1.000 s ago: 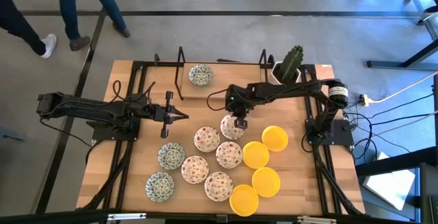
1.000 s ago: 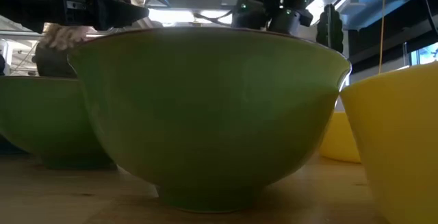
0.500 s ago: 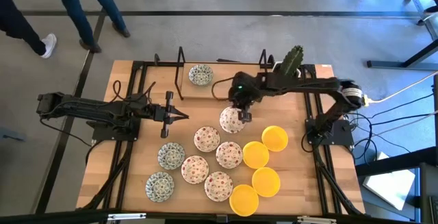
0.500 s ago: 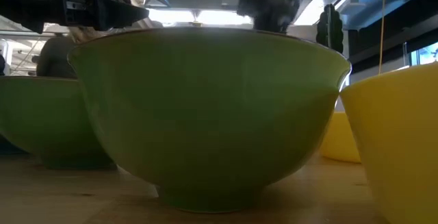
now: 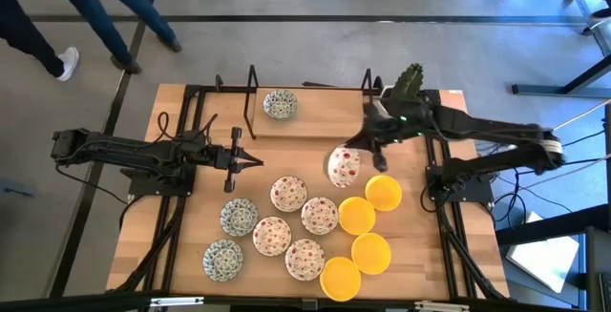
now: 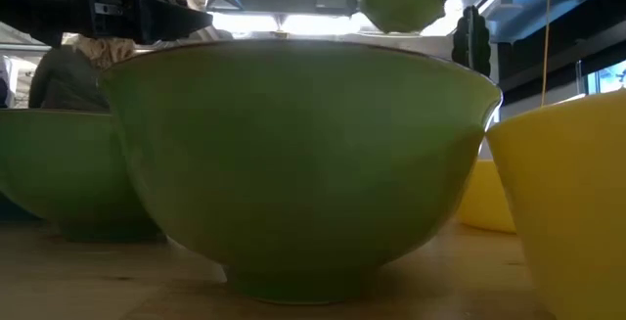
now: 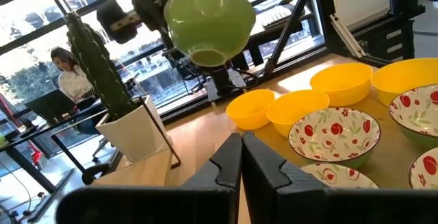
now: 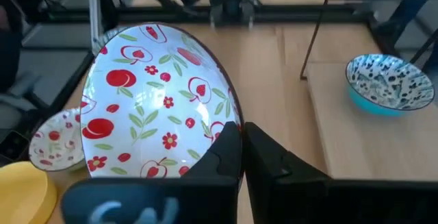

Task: Pick & Place Mini bowls
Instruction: Put the red patterned bowl on the shelf

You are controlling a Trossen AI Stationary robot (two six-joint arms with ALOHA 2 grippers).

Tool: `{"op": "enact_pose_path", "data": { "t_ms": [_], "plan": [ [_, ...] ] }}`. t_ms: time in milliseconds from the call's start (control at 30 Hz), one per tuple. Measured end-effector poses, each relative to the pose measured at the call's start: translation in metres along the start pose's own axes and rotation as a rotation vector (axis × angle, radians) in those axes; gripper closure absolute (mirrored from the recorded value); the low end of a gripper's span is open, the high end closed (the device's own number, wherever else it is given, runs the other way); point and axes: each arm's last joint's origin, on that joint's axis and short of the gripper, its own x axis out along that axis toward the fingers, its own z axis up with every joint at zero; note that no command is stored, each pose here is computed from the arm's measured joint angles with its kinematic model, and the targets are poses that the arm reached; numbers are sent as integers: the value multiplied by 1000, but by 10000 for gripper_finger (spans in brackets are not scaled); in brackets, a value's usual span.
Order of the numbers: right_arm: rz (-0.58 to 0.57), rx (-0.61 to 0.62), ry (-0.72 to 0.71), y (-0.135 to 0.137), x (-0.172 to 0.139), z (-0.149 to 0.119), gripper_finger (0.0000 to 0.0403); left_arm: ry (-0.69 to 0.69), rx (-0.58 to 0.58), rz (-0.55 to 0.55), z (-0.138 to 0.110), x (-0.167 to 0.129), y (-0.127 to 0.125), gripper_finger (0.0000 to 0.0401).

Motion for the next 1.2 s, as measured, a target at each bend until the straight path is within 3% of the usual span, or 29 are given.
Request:
{"op": "enact_pose_path", "data": {
  "t_ms": [300, 600, 800, 1000, 1200],
  "plan": [
    [-10, 2, -158, 11, -20, -60, 396, 0, 16, 0, 0, 0, 0, 395],
    [-11, 7, -209, 13, -16, -90, 396, 0, 16, 0, 0, 0, 0, 393],
    [-19, -2, -239, 12, -14, -90, 396, 8, 17, -3, -1, 0, 0, 397],
    [-133, 8, -236, 5, -8, -72, 396, 8, 18, -3, -1, 0, 0, 394],
    [-245, 9, -34, -11, 18, -31, 396, 7, 18, -3, -1, 0, 0, 396]
  ]
}}
